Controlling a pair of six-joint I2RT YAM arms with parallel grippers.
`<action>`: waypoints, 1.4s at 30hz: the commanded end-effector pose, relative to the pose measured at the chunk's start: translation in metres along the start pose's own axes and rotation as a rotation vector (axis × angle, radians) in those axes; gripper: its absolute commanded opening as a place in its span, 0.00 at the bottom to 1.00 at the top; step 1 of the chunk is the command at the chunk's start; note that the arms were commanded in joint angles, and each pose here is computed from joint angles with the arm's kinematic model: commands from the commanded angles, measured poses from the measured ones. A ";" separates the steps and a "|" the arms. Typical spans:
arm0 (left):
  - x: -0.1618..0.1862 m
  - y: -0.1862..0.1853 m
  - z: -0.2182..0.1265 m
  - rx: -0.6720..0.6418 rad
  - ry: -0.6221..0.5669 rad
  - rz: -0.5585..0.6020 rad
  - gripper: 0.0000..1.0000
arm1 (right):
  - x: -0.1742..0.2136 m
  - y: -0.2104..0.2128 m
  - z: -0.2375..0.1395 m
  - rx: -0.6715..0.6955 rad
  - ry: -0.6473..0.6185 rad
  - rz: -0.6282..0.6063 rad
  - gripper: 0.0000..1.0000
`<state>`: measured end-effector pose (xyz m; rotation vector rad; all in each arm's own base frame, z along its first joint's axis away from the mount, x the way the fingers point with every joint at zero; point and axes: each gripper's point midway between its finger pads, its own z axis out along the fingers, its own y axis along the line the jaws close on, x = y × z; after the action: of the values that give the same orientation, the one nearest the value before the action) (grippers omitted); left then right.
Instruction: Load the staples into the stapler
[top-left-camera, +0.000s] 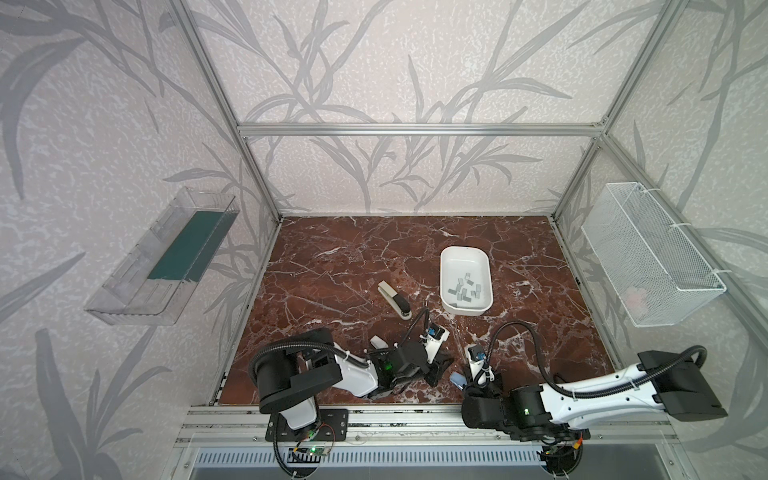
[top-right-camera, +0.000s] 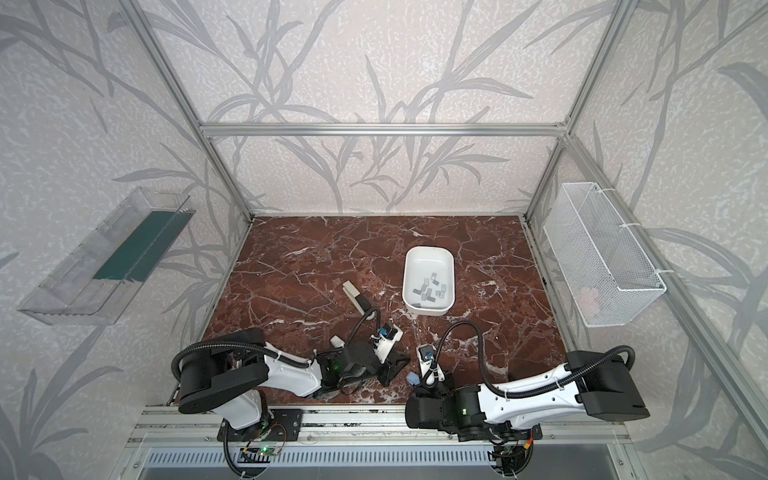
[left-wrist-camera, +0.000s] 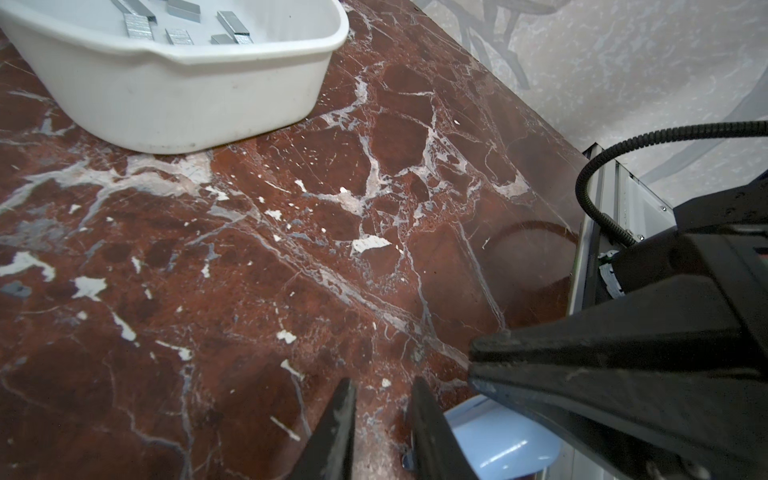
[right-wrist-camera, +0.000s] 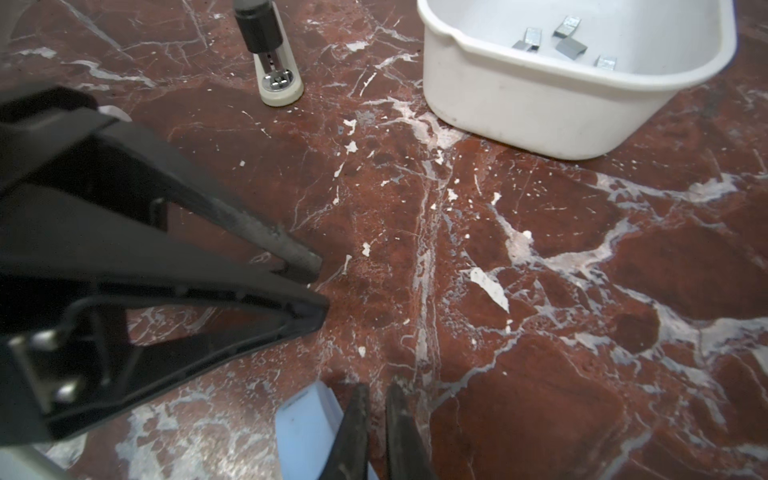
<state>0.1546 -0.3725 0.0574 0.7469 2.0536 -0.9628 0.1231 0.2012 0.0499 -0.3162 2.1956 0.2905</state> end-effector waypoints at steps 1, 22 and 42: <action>-0.013 -0.013 -0.002 0.011 -0.041 0.019 0.27 | 0.002 -0.007 0.000 0.065 -0.014 0.017 0.12; 0.010 -0.038 0.011 0.010 -0.051 0.058 0.28 | 0.045 -0.021 0.014 0.272 0.013 0.070 0.08; -0.056 0.021 -0.020 -0.125 -0.087 -0.012 0.33 | 0.000 -0.016 0.011 0.154 0.005 0.085 0.32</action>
<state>0.1877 -0.3619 0.1002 0.6019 1.9878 -0.8742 0.1390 0.1954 0.0467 -0.0157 2.1551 0.2071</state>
